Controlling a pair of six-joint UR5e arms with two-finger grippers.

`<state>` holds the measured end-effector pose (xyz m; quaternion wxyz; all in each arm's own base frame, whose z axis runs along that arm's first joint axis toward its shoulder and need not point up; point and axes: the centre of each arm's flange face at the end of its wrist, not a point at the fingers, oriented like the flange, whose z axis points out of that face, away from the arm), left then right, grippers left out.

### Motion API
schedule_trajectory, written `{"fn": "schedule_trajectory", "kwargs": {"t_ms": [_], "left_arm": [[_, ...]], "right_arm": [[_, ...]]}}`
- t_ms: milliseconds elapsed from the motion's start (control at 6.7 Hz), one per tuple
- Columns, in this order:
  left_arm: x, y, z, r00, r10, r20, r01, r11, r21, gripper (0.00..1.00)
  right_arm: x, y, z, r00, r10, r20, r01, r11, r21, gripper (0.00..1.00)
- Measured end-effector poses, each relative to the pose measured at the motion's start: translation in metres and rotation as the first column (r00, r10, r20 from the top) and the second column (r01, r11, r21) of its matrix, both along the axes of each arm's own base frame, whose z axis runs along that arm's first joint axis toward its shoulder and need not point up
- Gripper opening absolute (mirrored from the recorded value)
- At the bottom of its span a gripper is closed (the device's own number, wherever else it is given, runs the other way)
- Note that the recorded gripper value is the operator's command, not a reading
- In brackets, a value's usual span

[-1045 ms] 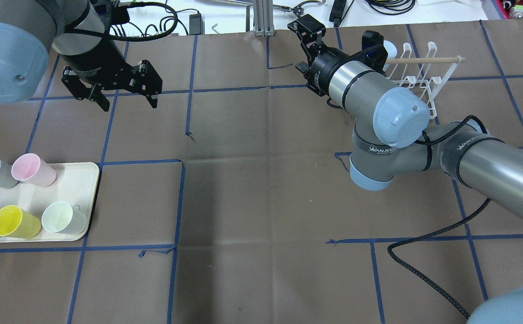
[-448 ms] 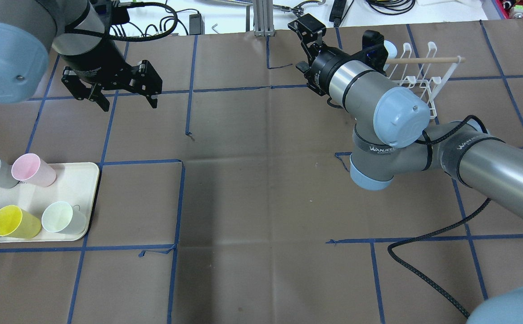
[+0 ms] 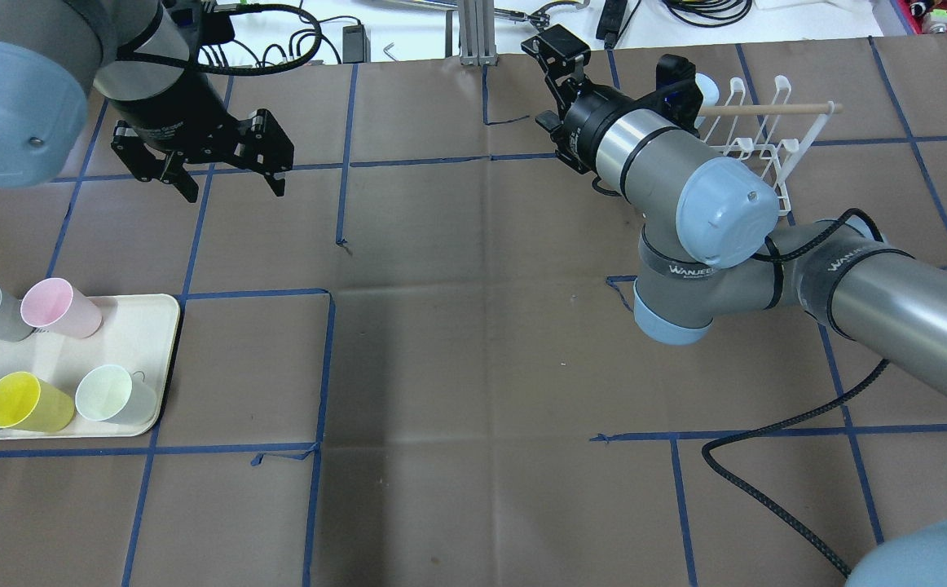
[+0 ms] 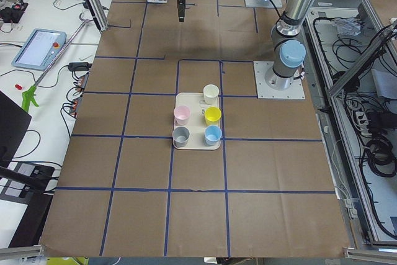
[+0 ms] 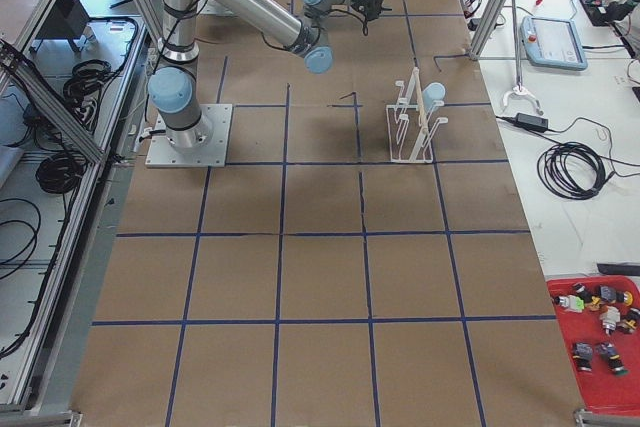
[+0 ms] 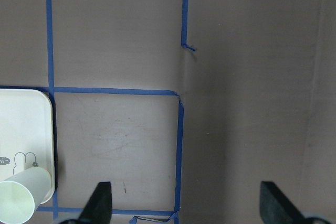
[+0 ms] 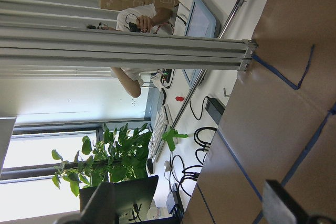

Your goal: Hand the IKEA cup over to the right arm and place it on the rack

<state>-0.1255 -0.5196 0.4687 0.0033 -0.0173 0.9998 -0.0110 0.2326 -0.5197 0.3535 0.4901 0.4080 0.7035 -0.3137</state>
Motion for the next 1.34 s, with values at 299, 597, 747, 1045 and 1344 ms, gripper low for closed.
{"fn": "schedule_trajectory", "kwargs": {"t_ms": [299,597,747,1045,1344], "left_arm": [[0.0003,0.0004,0.0003,1.000,0.000,0.000,0.000,1.000,-0.001,1.00],[0.0002,0.0007,0.0000,1.000,0.000,0.001,0.000,1.000,0.000,1.00],[0.0002,0.0006,-0.0004,1.000,-0.001,0.001,0.001,1.000,0.001,1.00],[0.0003,0.0003,-0.0004,1.000,-0.003,0.002,0.003,1.000,0.001,1.00],[0.0008,0.0005,-0.0007,1.000,-0.004,0.002,0.004,1.000,0.001,1.00]], "right_arm": [[0.0001,-0.0010,-0.0028,1.000,0.000,0.000,0.000,1.000,0.005,1.00],[0.0002,-0.0014,-0.0036,1.000,0.000,-0.001,0.000,1.000,0.006,1.00],[0.0002,-0.0016,-0.0035,1.000,0.000,-0.001,0.000,1.000,0.006,1.00],[0.0002,-0.0014,-0.0037,1.000,0.000,-0.001,0.000,1.000,0.006,1.00],[0.0002,-0.0013,-0.0038,1.000,0.000,-0.001,0.000,1.000,0.006,1.00]]}}
